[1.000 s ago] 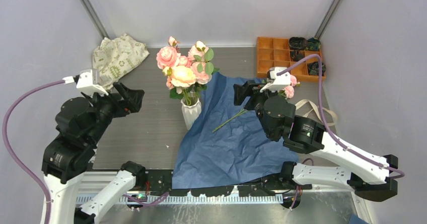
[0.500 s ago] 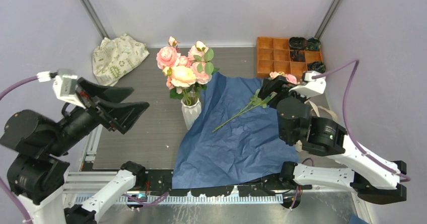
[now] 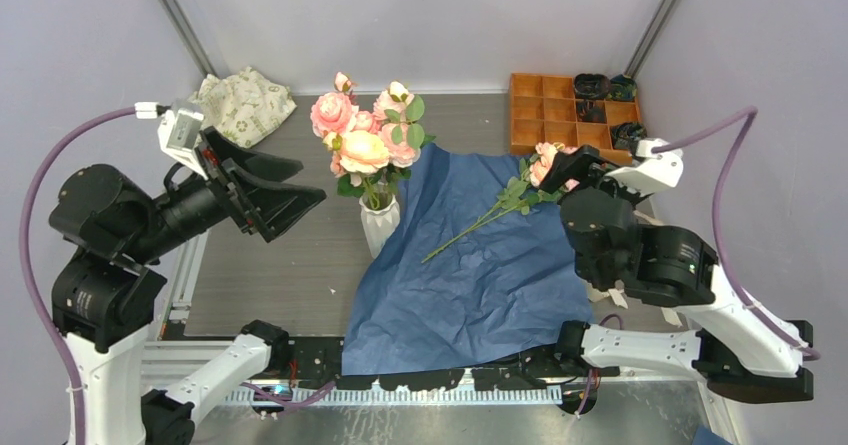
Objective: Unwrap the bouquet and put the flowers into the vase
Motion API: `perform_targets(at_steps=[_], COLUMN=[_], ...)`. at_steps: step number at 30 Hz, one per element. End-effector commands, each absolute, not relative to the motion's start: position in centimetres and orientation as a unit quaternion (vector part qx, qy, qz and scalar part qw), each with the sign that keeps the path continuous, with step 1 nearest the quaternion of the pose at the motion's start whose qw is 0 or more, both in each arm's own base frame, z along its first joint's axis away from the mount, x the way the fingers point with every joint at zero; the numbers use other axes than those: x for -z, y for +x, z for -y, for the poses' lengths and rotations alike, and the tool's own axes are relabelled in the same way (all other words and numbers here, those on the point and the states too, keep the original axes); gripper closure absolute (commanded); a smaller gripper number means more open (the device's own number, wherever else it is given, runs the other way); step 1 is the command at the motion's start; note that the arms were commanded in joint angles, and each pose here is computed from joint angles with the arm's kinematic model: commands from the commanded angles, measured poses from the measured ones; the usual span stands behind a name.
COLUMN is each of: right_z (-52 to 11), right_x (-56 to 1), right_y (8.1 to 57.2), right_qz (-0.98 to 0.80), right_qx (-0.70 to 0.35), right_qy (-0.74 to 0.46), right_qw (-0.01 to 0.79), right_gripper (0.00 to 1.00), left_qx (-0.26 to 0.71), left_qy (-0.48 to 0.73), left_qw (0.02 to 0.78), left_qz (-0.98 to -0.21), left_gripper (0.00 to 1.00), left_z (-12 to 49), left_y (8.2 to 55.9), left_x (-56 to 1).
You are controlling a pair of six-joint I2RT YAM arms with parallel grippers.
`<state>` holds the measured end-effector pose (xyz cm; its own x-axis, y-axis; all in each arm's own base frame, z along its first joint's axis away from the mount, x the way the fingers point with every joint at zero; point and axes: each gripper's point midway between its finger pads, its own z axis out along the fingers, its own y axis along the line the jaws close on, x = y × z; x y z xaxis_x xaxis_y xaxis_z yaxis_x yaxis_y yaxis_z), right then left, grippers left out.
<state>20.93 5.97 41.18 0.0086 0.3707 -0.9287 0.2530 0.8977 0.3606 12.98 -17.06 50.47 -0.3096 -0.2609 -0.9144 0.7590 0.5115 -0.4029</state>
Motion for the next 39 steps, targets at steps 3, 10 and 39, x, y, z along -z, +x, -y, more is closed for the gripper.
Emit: perform_targets(at_steps=[3, 10, 39], right_z=[-10.0, -12.5, -5.3], right_x=[-38.6, -29.0, -9.1], right_y=[23.0, 30.2, 43.6], right_qz=[-0.757, -0.859, -0.918], right_qx=[-0.015, -0.065, -0.025], right_qy=[0.179, 0.182, 0.306], right_qw=[0.628, 0.474, 0.25], right_gripper=[0.22, 0.24, 0.47], left_qx=[0.431, 0.377, 0.283], left_qy=[0.169, 0.099, 0.057], left_qw=[0.627, 0.653, 0.672], left_qz=[-0.627, -0.65, -0.682], left_gripper=[0.15, 0.15, 0.14], left_z=[15.7, 13.3, 9.7], left_y=[13.7, 15.6, 16.0], left_x=[-54.4, -52.5, -48.3])
